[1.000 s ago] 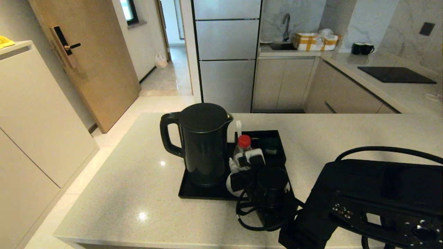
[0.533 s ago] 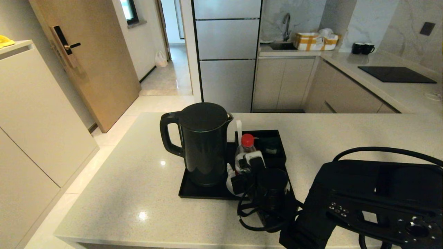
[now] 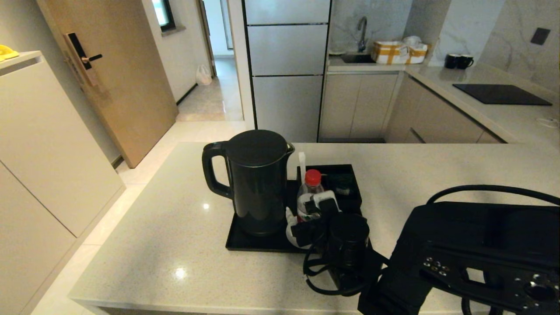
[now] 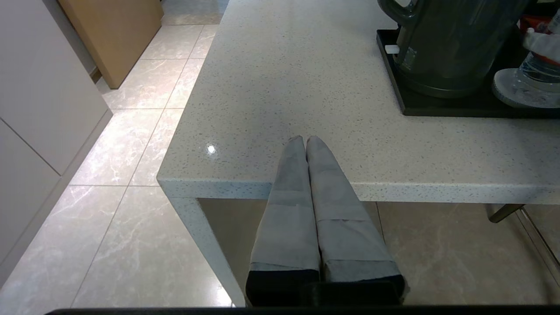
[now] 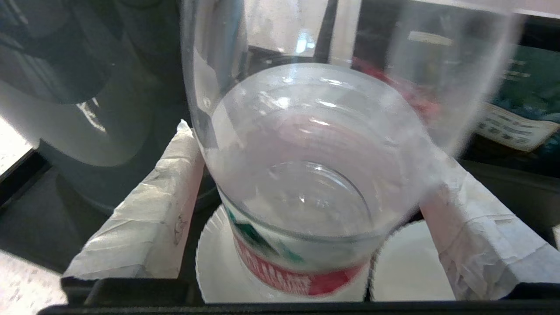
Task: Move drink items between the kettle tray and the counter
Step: Return the bottled water to its original position
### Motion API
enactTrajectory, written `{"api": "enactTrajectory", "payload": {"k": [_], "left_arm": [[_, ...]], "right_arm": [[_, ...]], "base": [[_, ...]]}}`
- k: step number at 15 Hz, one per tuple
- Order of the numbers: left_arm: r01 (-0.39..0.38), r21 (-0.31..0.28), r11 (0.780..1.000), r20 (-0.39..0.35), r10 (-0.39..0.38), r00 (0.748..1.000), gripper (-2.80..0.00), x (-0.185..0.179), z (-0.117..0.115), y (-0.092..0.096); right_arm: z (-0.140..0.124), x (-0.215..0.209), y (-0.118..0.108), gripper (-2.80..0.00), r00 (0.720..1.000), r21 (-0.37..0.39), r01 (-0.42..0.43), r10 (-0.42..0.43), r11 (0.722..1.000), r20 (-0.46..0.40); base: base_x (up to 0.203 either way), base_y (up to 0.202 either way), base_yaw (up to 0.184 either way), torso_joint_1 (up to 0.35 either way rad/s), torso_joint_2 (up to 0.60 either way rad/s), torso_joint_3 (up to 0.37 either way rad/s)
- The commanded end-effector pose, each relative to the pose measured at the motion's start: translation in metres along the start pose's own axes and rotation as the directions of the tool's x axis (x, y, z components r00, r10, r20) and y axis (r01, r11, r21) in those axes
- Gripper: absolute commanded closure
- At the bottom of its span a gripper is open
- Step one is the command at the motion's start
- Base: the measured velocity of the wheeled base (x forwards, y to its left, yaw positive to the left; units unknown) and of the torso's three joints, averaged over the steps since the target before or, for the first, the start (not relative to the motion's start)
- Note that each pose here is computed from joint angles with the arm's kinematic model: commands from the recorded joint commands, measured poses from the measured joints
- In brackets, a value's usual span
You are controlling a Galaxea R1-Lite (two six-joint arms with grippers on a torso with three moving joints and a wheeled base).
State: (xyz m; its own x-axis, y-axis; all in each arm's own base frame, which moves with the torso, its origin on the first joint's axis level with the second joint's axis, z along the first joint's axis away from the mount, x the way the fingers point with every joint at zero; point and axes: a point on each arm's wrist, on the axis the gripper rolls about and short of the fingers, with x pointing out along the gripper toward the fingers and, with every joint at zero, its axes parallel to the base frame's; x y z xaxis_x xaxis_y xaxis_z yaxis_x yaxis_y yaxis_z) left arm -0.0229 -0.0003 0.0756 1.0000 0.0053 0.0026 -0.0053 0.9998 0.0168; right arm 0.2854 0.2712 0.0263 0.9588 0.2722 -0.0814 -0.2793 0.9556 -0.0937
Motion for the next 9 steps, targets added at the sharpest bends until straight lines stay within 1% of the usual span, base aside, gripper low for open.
{"api": "enactTrajectory", "payload": {"k": [1,4,6,8,9], "left_arm": [[-0.002,0.0,1.0,-0.003,0.002,1.0,0.0,0.0,0.0,0.0],[0.001,0.0,1.0,-0.003,-0.001,1.0,0.0,0.0,0.0,0.0],[-0.001,0.0,1.0,-0.003,0.001,1.0,0.0,0.0,0.0,0.0],[0.0,0.0,1.0,-0.003,0.0,1.0,0.0,0.0,0.0,0.0],[-0.001,0.0,1.0,-0.003,0.001,1.0,0.0,0.0,0.0,0.0]], "right_arm": [[0.011,-0.007,-0.004,-2.8,1.0,0.011,0.0,-0.001,1.0,0.019],[0.026,-0.018,-0.008,-2.8,0.999,0.024,-0.004,0.003,1.0,0.038],[0.046,-0.036,-0.015,-2.8,0.998,0.043,-0.008,0.005,0.999,0.062],[0.058,-0.05,-0.024,-2.8,0.998,0.053,-0.009,0.005,0.999,0.069],[0.069,-0.058,-0.028,-2.8,0.996,0.06,-0.01,0.004,0.998,0.085]], "base": [[0.0,0.0,0.0,0.0,0.0,0.0],[0.0,0.0,0.0,0.0,0.0,0.0],[0.0,0.0,0.0,0.0,0.0,0.0],[0.0,0.0,0.0,0.0,0.0,0.0],[0.0,0.0,0.0,0.0,0.0,0.0]]}}
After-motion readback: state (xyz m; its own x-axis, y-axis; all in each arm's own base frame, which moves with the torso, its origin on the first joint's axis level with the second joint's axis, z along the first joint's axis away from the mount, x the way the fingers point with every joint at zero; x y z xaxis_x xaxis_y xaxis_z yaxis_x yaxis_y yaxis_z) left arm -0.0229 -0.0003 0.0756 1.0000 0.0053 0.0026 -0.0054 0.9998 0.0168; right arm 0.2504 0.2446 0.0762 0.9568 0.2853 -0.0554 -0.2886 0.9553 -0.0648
